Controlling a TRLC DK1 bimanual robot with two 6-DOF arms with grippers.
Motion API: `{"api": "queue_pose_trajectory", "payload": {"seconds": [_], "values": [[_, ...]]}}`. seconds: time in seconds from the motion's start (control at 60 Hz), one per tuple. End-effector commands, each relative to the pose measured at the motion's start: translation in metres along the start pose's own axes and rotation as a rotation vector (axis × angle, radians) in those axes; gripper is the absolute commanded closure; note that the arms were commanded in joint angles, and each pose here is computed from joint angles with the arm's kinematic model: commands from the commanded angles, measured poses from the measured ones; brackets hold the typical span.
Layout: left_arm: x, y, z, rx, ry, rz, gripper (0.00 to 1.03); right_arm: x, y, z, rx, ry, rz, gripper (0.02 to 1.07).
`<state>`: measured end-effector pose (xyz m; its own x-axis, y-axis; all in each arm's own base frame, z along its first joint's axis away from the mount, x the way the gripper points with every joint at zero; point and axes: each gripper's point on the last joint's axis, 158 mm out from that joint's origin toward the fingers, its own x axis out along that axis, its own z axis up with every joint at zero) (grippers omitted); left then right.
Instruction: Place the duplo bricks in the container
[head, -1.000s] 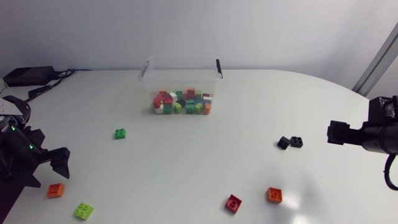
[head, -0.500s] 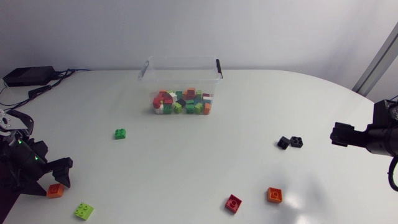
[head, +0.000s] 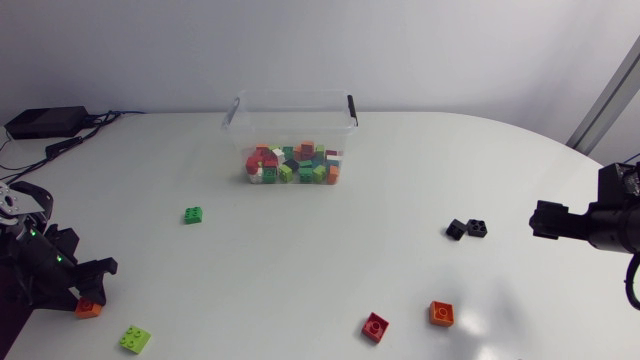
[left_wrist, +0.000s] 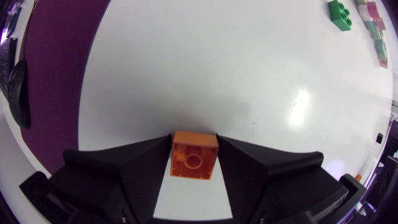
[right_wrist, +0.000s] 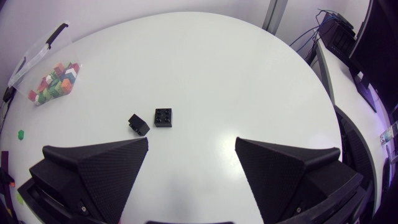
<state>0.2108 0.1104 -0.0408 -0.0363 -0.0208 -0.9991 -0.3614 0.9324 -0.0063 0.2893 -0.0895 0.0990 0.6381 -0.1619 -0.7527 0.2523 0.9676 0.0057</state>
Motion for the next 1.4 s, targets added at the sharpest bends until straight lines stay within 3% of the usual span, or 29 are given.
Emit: {"api": "queue_pose_trajectory", "payload": {"seconds": [0.0,0.183,0.567,0.683,0.883,1.233,1.383], "values": [[0.006,0.001,-0.011,0.015,0.028,-0.006,0.62,0.001,-0.003,-0.007,-0.017,0.008,-0.002,0.06],[-0.008,-0.010,-0.012,0.086,-0.023,-0.023,0.73,0.010,0.001,-0.006,-0.053,0.019,0.054,0.06],[-0.078,-0.065,0.024,0.280,-0.296,-0.035,0.73,0.066,0.025,-0.023,-0.086,0.201,0.168,0.06],[-0.099,-0.087,0.037,0.320,-0.368,-0.055,0.73,0.092,0.039,-0.019,-0.165,0.231,0.199,0.07],[-0.132,-0.120,0.061,0.387,-0.465,-0.078,0.73,0.134,0.043,-0.013,-0.185,0.289,0.191,0.11],[-0.174,-0.169,0.103,0.454,-0.577,-0.119,0.73,0.168,0.047,-0.012,-0.233,0.339,0.129,0.17],[-0.199,-0.194,0.119,0.490,-0.632,-0.141,0.73,0.167,0.054,-0.010,-0.255,0.336,0.114,0.30]]}}
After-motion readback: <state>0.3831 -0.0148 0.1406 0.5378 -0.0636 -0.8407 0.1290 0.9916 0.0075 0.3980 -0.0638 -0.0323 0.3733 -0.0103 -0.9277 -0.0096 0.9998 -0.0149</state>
